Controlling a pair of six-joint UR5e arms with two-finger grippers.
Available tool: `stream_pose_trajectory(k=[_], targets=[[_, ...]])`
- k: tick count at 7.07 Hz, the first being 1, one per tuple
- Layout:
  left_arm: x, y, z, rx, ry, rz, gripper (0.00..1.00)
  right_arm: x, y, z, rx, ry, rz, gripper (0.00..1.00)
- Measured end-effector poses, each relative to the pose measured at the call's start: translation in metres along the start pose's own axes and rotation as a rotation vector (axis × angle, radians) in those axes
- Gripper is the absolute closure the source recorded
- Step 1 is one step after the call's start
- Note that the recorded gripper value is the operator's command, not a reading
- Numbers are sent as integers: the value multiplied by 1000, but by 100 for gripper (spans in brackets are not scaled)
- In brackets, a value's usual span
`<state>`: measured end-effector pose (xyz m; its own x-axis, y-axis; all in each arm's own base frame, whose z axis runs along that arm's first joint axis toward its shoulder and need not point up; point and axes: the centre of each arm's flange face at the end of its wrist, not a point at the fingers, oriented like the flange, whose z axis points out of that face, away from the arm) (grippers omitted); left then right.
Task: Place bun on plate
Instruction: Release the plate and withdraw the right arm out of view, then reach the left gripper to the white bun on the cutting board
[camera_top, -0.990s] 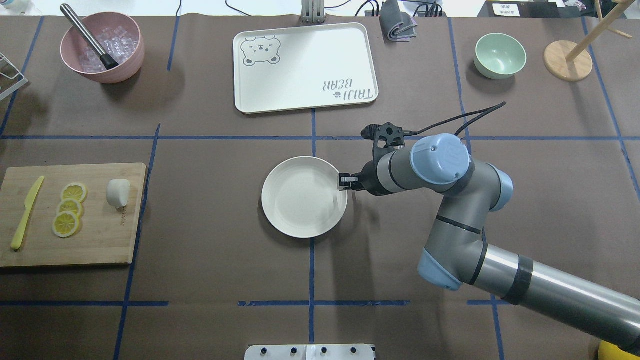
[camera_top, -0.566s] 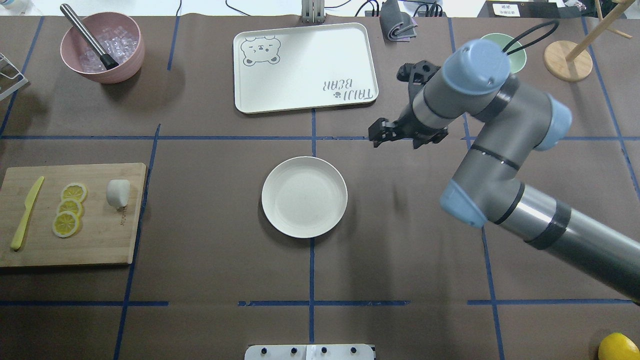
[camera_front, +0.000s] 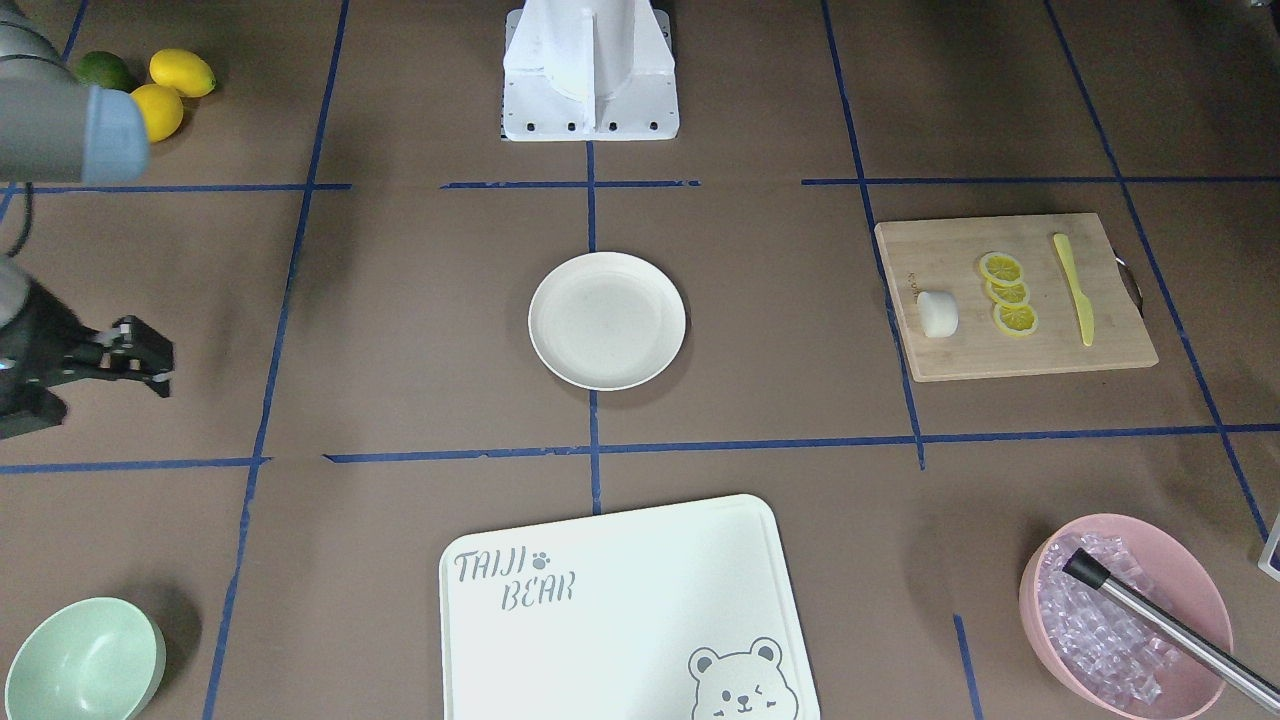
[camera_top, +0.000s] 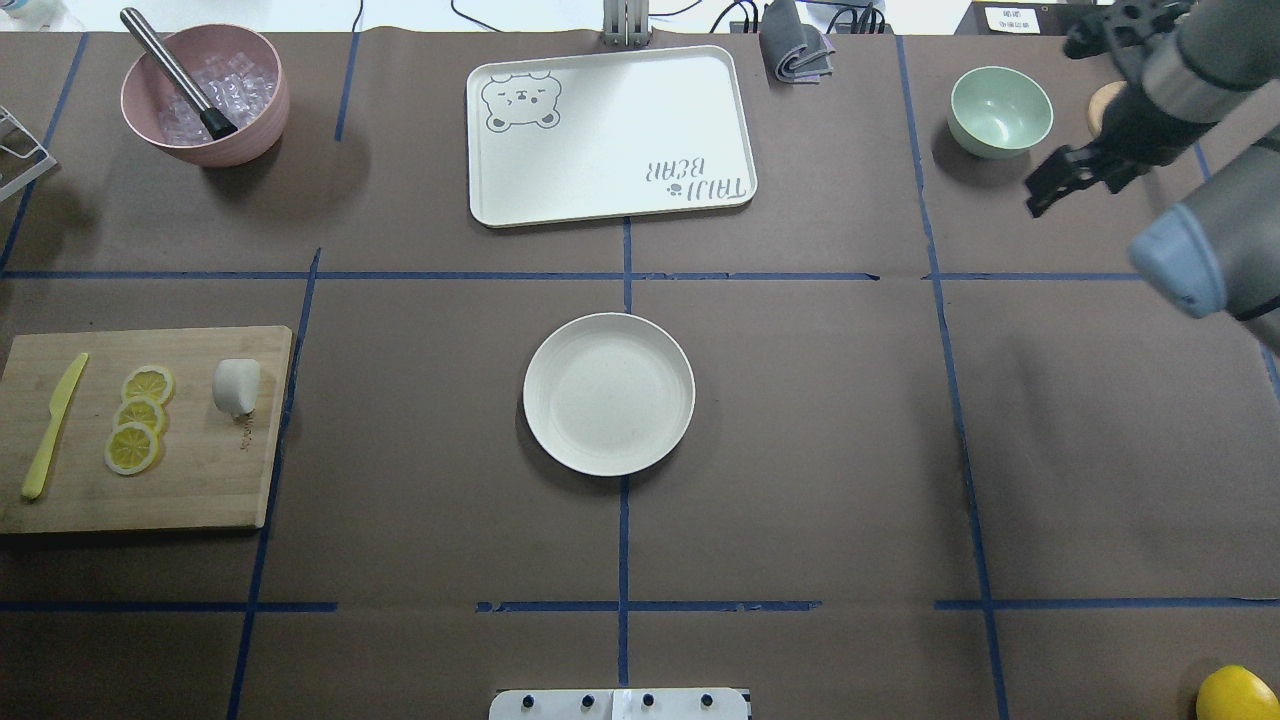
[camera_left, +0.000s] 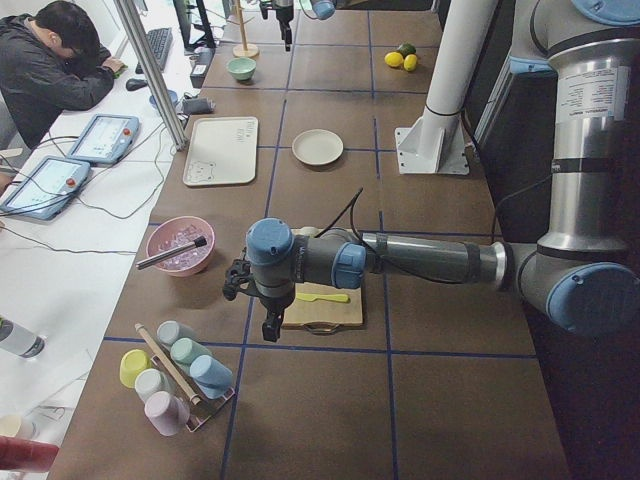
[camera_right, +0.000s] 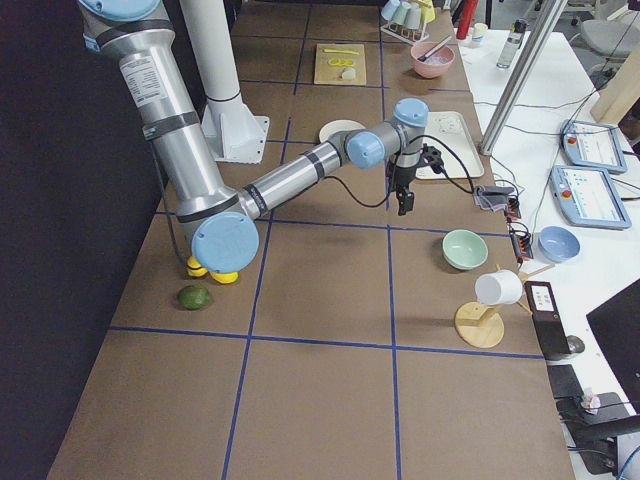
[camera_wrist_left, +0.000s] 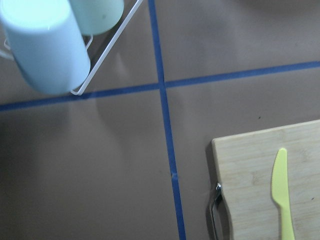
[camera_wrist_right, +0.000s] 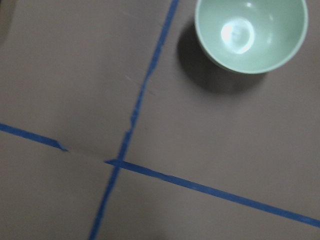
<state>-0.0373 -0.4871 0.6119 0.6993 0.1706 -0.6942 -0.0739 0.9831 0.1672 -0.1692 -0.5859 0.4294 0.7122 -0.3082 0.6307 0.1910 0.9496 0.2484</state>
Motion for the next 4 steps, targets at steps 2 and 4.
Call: stream_pose_trajectory(k=[2, 4], targets=[[9, -20, -8, 30, -1, 37, 0, 128, 77, -8, -25, 10, -46, 0], [16, -26, -11, 56, 2, 69, 0, 226, 178, -10, -37, 34, 79, 0]])
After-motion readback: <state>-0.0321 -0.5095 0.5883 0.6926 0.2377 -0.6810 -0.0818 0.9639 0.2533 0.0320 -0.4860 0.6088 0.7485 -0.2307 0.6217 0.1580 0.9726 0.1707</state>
